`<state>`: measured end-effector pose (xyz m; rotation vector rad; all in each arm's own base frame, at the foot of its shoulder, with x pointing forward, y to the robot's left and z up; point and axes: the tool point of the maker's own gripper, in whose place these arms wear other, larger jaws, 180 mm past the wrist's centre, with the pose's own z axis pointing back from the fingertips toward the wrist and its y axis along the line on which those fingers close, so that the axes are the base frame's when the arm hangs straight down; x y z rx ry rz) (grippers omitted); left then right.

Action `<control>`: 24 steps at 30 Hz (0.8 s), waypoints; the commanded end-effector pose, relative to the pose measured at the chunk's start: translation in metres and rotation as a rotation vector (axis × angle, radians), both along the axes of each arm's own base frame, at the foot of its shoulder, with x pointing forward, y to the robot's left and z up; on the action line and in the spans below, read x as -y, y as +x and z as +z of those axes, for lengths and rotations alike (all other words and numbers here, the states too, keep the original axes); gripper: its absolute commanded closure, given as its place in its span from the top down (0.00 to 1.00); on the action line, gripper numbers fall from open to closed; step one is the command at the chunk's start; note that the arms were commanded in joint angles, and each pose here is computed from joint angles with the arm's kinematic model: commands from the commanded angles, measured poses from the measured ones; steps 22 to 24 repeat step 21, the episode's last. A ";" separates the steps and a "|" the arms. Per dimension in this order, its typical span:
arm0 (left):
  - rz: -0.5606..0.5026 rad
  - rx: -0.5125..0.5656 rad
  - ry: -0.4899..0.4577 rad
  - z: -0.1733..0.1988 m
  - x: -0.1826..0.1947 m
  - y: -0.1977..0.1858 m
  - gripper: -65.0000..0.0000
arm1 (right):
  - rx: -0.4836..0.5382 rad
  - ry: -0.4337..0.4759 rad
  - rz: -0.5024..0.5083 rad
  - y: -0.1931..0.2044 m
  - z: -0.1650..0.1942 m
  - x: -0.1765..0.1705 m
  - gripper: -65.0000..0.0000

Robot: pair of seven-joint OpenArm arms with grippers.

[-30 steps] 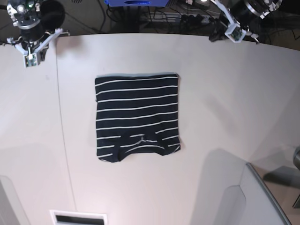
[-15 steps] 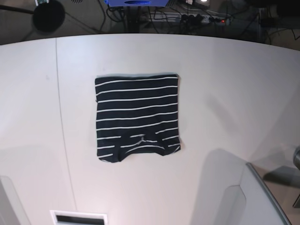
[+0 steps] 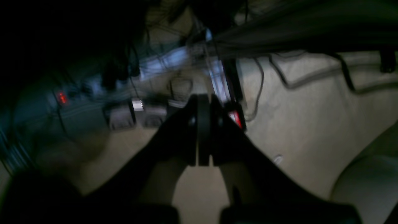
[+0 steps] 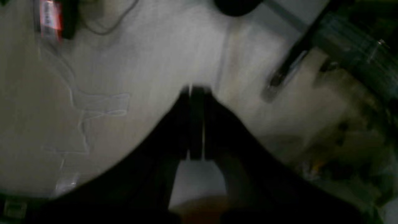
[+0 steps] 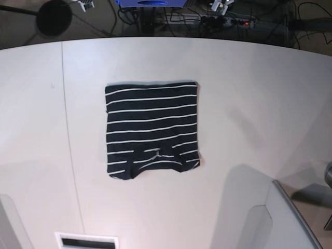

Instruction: Layout the t-shirt on the table in an organized manner, then fold the t-shirt properly

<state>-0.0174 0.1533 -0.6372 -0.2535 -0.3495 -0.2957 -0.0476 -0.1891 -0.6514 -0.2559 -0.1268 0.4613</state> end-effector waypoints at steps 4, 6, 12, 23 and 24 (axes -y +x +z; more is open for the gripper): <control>-0.108 -0.045 0.054 -0.007 -0.011 0.018 0.00 | 0.060 0.045 -0.036 0.003 0.001 -0.021 0.00; -0.156 -0.065 0.064 -0.009 -0.011 0.016 0.00 | 0.094 0.063 -0.045 0.016 0.001 -0.028 0.00; -0.201 -0.041 0.069 -0.007 -0.017 0.025 0.00 | 0.121 0.040 -0.034 0.031 0.002 -0.010 0.00; -0.185 -0.034 0.068 -0.007 -0.017 0.027 0.00 | 0.144 0.002 -0.022 0.045 0.005 0.016 0.00; -0.185 -0.034 0.068 -0.007 -0.017 0.027 0.00 | 0.144 0.002 -0.022 0.045 0.005 0.016 0.00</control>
